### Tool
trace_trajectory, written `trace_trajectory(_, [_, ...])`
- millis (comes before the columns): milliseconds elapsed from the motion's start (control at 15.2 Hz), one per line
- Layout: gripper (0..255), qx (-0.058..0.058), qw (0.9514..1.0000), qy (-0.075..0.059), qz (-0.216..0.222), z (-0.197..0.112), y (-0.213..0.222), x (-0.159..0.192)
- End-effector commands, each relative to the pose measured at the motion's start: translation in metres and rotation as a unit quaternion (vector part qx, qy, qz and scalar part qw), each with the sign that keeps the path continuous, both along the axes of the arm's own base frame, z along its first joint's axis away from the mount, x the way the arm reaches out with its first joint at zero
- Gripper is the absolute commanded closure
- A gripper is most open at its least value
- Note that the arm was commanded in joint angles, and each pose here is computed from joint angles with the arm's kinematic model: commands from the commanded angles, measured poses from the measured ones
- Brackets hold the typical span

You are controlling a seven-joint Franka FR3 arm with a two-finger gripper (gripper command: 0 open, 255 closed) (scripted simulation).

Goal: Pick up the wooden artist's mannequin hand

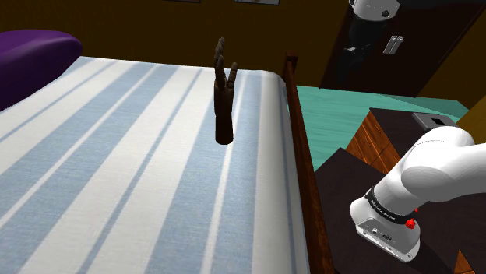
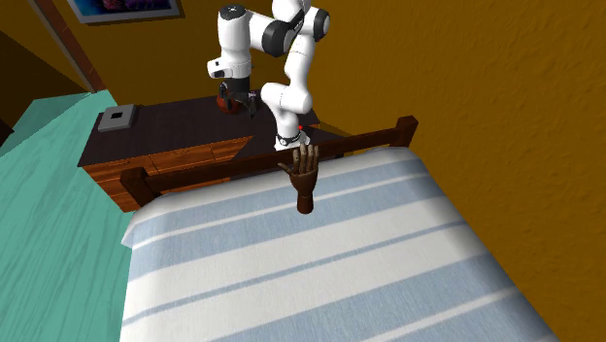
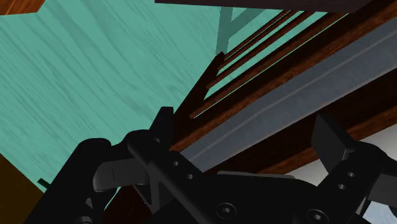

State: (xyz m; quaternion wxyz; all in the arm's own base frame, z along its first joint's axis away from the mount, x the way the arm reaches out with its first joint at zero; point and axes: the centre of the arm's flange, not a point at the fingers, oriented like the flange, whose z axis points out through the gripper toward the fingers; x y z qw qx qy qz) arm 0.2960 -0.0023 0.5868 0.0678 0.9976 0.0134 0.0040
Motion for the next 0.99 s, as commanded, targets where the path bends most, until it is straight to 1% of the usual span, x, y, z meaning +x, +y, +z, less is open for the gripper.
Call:
trace_trajectory(0, [0,0.000,1.0000,0.000,0.000,0.000,0.000,0.000])
trace_trajectory(198, [0,0.007,0.9987,-0.008,-0.050,0.006,0.036,0.008])
trace_trajectory(330, [0,0.012,0.9963,-0.013,-0.084,0.010,0.060,0.015])
trace_trajectory(462, [0,0.017,0.9928,-0.018,-0.117,0.014,0.083,0.024])
trace_trajectory(660, [0,0.024,0.9853,-0.026,-0.167,0.021,0.116,0.040])
trace_trajectory(792, [0,0.028,0.9788,-0.031,-0.200,0.026,0.137,0.053])
trace_trajectory(924, [0,0.033,0.9712,-0.036,-0.233,0.032,0.157,0.067])
